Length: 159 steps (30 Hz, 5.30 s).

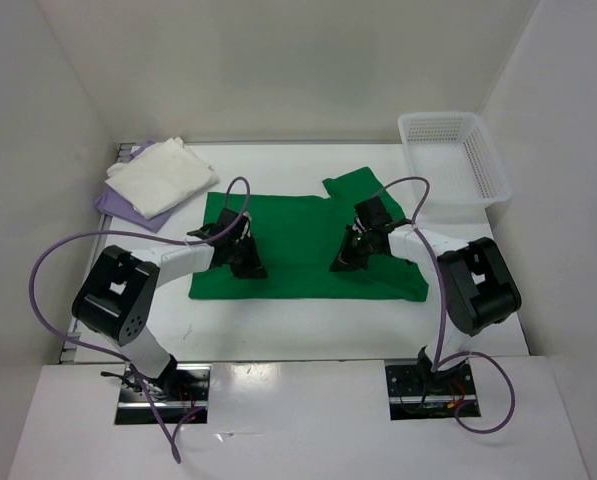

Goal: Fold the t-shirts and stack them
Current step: Fold the flattened tshirt in 1/3 of the way, then grap the side of the flattened tshirt furthest away from the robot with both arms

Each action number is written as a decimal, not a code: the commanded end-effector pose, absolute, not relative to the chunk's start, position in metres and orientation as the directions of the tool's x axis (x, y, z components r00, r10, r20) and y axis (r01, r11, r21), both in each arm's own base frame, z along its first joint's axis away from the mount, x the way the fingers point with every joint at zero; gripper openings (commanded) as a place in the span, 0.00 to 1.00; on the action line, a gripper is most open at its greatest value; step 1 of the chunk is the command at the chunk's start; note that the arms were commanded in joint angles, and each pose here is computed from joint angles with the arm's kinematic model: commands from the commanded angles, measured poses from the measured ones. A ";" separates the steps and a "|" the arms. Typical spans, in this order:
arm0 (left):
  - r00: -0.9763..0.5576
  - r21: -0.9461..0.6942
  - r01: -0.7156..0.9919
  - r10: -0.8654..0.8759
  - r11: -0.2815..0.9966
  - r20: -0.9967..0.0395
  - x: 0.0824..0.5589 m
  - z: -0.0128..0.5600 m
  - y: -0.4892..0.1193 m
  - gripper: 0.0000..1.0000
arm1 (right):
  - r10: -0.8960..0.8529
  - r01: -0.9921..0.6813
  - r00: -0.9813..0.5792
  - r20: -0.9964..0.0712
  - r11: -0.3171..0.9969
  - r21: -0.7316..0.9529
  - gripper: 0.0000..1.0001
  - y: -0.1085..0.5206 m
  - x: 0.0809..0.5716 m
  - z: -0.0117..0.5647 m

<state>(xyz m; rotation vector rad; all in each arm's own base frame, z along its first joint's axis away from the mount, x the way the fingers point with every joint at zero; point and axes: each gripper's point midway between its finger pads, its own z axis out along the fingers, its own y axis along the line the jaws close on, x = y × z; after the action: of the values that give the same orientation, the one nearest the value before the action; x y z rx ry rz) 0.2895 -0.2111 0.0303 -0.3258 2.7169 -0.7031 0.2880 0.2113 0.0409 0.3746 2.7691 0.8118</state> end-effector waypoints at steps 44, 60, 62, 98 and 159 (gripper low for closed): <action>-0.691 -0.522 -0.361 -0.598 0.773 -0.406 0.392 0.104 -0.076 0.16 | 0.167 -0.032 -0.941 -0.294 0.822 0.569 0.05 0.239 0.335 0.112; -0.511 -0.329 -0.566 -0.635 0.756 -0.579 0.500 0.055 0.027 0.54 | 0.193 -0.041 -0.924 -0.330 0.809 0.587 0.04 0.229 0.393 0.105; -0.520 -0.321 -0.571 -0.635 0.756 -0.571 0.502 0.048 0.027 0.54 | 0.189 -0.039 -0.929 -0.319 0.806 0.591 0.04 0.230 0.392 0.101; -0.591 -0.331 -0.497 -0.592 0.802 -0.547 0.487 0.052 0.014 0.00 | 0.341 0.228 -0.732 -0.590 0.938 0.260 0.52 0.105 0.619 0.059; -0.578 -0.384 -0.491 -0.622 0.782 -0.528 0.487 0.058 0.006 0.00 | 0.323 0.174 -0.774 -0.544 0.936 0.307 0.00 0.142 0.594 0.077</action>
<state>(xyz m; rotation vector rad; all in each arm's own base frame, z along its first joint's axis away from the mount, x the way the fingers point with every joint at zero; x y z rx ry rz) 0.4755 0.0069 0.0310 -0.8372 2.3768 -0.2189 0.5914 0.1284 0.0250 0.3753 2.5309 0.2437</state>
